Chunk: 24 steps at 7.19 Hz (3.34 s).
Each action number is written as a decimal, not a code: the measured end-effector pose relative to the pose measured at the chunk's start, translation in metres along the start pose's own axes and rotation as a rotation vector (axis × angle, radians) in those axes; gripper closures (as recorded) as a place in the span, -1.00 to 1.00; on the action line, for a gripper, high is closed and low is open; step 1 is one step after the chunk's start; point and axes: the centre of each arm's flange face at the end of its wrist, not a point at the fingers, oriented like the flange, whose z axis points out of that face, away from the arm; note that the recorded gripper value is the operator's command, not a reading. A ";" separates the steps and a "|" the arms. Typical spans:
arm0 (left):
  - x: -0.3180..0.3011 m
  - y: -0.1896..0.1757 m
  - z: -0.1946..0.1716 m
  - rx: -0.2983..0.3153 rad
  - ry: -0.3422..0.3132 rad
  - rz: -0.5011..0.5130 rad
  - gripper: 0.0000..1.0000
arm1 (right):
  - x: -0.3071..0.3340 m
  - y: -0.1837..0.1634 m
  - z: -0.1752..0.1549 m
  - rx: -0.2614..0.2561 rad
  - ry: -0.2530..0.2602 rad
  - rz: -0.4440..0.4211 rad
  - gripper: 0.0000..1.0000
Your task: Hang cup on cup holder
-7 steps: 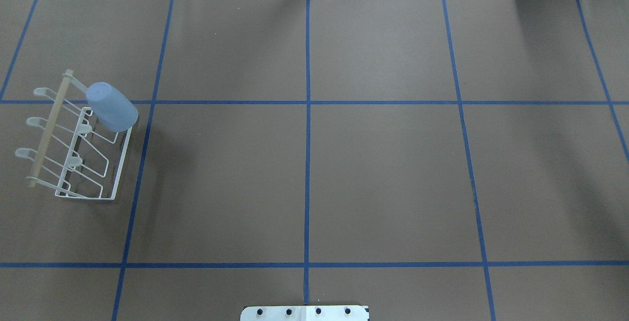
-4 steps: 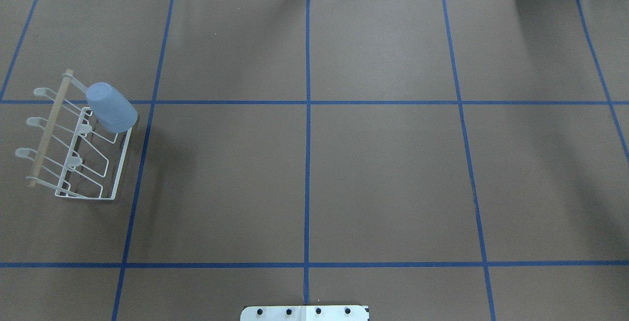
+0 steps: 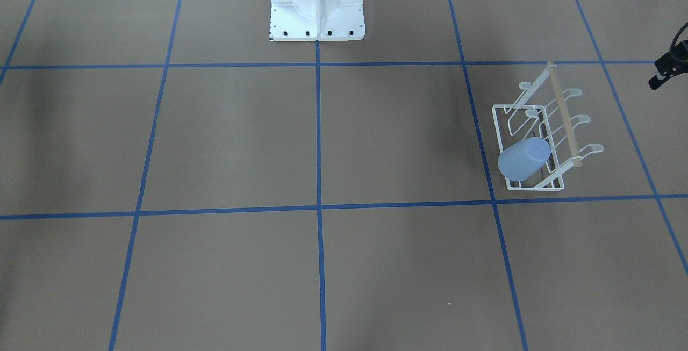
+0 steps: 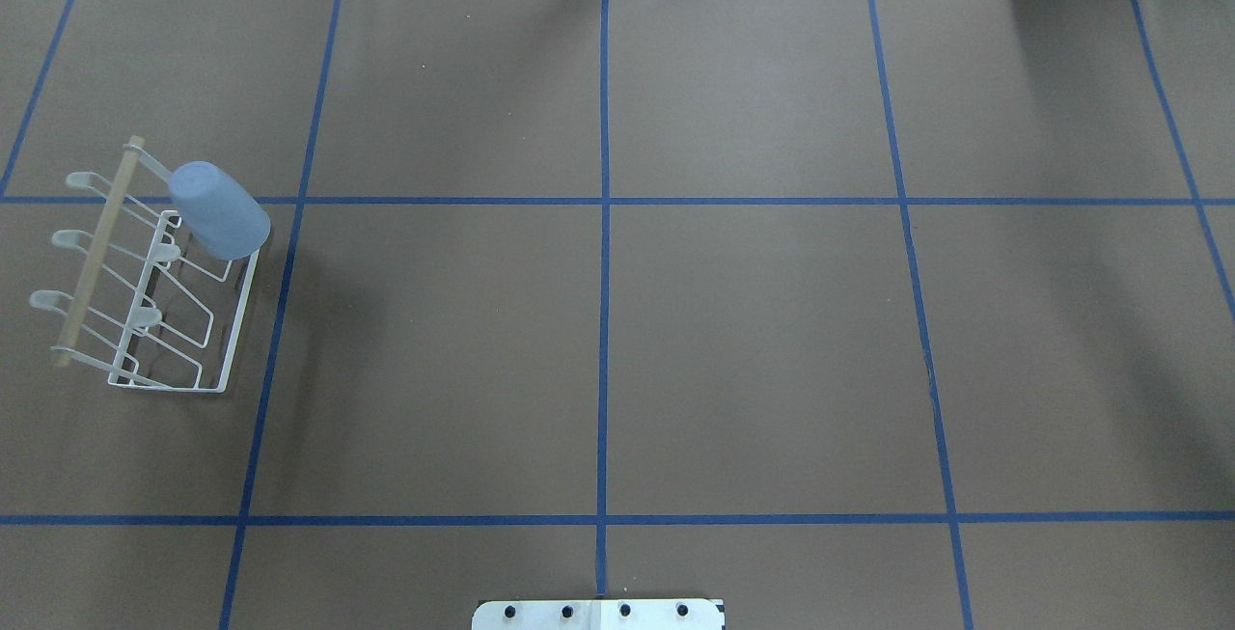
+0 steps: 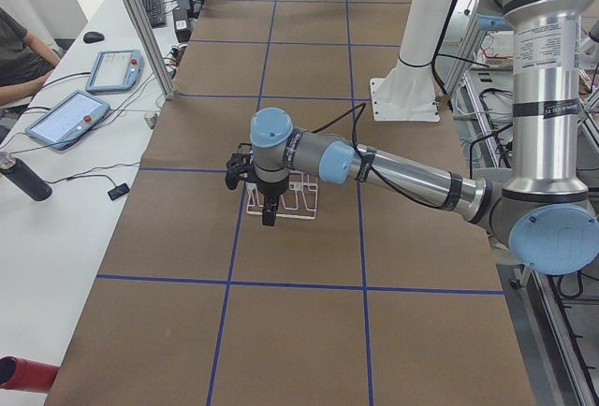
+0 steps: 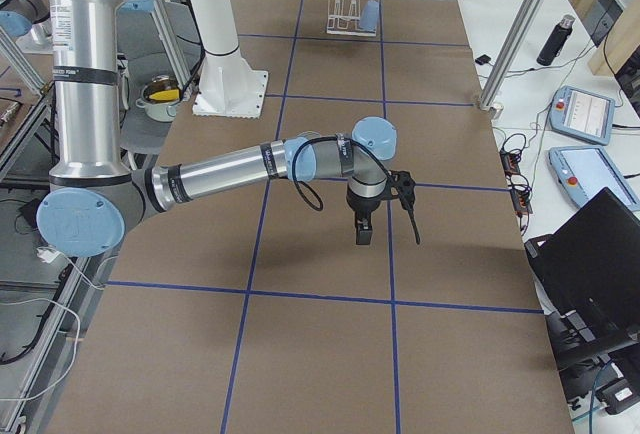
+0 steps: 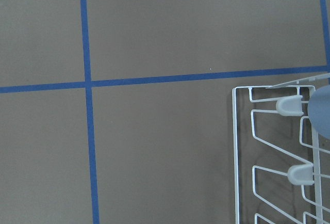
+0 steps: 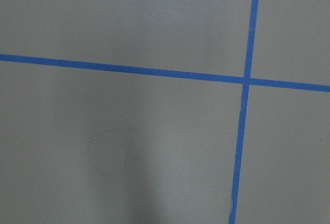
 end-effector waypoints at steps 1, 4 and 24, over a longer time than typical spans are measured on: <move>-0.002 0.002 0.003 -0.007 0.002 -0.008 -0.96 | 0.000 0.000 0.000 0.000 0.000 0.000 -1.00; -0.005 0.014 0.004 -0.023 0.027 -0.025 -0.96 | 0.000 0.000 -0.001 0.004 -0.001 -0.003 -1.00; -0.005 0.037 -0.003 -0.021 0.018 -0.025 -0.96 | -0.011 0.006 -0.009 0.016 -0.041 -0.007 -1.00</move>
